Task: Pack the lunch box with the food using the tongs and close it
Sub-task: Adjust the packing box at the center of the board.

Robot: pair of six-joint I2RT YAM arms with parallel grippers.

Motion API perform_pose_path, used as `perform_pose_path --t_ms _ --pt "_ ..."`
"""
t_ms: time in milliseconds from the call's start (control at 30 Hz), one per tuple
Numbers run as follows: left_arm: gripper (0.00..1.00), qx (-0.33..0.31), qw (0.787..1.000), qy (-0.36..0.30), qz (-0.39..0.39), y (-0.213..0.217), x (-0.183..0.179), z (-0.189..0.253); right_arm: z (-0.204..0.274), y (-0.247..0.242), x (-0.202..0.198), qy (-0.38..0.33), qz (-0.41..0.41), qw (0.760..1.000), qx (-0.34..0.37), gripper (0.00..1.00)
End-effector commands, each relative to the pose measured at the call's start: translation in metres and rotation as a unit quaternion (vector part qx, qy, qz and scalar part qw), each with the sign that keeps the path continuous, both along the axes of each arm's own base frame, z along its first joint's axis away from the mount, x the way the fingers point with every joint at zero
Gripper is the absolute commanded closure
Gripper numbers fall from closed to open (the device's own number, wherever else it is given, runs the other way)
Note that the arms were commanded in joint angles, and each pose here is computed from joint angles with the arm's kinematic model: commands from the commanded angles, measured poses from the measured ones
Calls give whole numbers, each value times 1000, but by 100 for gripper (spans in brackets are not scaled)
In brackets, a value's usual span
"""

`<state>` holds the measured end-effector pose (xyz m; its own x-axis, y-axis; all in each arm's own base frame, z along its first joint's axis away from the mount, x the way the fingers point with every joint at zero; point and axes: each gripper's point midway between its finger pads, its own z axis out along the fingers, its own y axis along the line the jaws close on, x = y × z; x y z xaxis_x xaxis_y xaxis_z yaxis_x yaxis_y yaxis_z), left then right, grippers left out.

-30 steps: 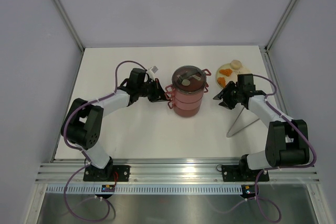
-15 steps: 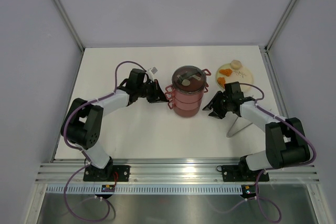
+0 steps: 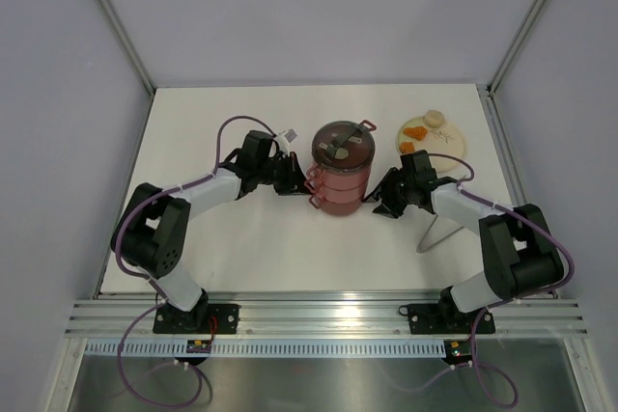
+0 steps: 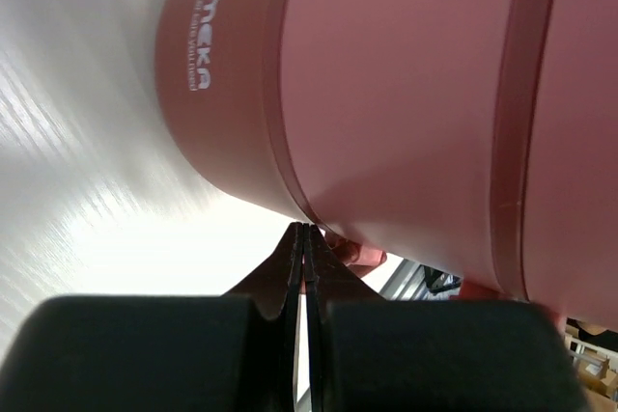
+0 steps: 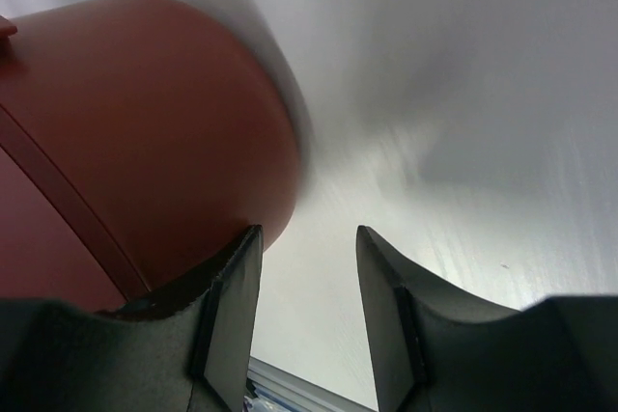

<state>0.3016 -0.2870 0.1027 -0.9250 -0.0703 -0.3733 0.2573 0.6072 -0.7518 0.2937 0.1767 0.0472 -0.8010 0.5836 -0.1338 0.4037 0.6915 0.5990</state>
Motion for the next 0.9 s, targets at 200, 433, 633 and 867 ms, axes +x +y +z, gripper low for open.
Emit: perform_pose_path --t_ms 200,433,633,867 --pt "100 -63 997 -1 -43 -16 -23 36 26 25 29 -47 4 998 46 49" --pt "100 -55 998 -4 -34 -8 -25 39 27 17 30 -50 -2 999 16 49" --pt "100 -48 998 -17 45 34 4 49 41 -12 43 -70 -17 997 -27 48" --pt "100 -30 992 -25 119 48 63 47 41 -14 72 -75 5 997 -37 49"
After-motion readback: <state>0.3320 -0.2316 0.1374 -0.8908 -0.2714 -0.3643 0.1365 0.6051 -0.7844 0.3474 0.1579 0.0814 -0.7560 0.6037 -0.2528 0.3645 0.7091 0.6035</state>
